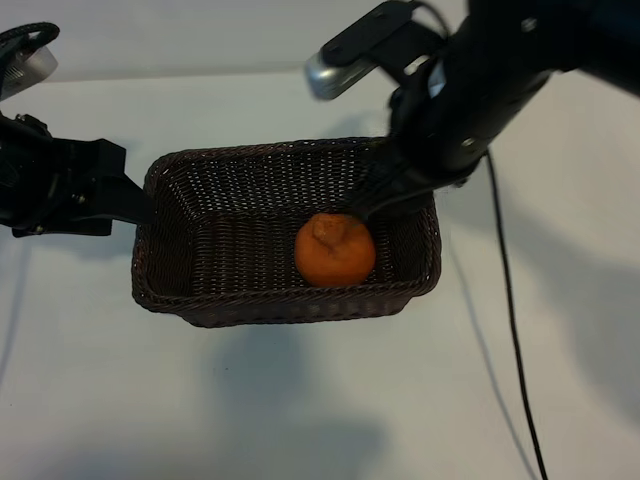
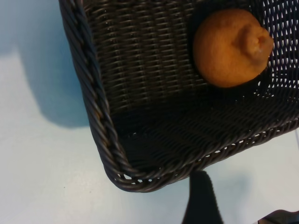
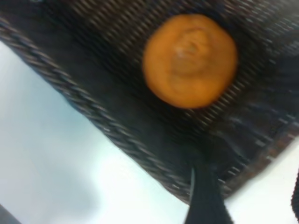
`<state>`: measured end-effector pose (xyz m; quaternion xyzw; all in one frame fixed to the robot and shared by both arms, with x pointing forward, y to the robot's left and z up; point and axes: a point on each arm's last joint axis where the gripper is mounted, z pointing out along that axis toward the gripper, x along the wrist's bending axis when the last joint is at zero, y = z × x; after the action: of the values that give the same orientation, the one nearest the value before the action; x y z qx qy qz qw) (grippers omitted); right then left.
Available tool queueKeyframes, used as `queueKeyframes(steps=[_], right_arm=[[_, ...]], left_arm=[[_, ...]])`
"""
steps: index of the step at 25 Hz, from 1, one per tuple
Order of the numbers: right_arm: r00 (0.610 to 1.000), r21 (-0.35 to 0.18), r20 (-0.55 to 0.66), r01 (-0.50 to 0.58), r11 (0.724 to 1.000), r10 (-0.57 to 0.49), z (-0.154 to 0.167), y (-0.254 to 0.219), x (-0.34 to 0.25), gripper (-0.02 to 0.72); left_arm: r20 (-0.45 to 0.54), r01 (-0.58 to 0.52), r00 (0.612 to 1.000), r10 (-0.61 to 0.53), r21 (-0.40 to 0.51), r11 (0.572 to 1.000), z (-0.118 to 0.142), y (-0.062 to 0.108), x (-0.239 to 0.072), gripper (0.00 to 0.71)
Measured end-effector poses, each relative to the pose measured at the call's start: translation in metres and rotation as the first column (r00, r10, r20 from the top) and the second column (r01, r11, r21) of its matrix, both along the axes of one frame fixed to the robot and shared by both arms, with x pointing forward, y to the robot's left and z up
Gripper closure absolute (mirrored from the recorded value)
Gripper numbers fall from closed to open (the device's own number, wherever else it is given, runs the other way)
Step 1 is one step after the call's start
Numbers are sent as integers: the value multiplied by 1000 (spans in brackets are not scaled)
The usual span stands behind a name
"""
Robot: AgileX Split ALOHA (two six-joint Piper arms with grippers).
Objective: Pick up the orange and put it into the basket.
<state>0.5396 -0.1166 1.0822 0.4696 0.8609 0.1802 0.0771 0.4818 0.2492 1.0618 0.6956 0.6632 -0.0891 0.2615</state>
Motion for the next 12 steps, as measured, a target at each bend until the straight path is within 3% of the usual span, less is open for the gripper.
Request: queueKeyframes(steps=[5,12], right_arm=[[996,-15,1,94,995,-94,13,-34,5,266],[972,-92,-59,222,971,-228,14,-85,12,268]], left_arm=[[0,0,1000,0,0,1000,0,0,0,185],[0,0,1000,0,0,1000,0,0,0,185]])
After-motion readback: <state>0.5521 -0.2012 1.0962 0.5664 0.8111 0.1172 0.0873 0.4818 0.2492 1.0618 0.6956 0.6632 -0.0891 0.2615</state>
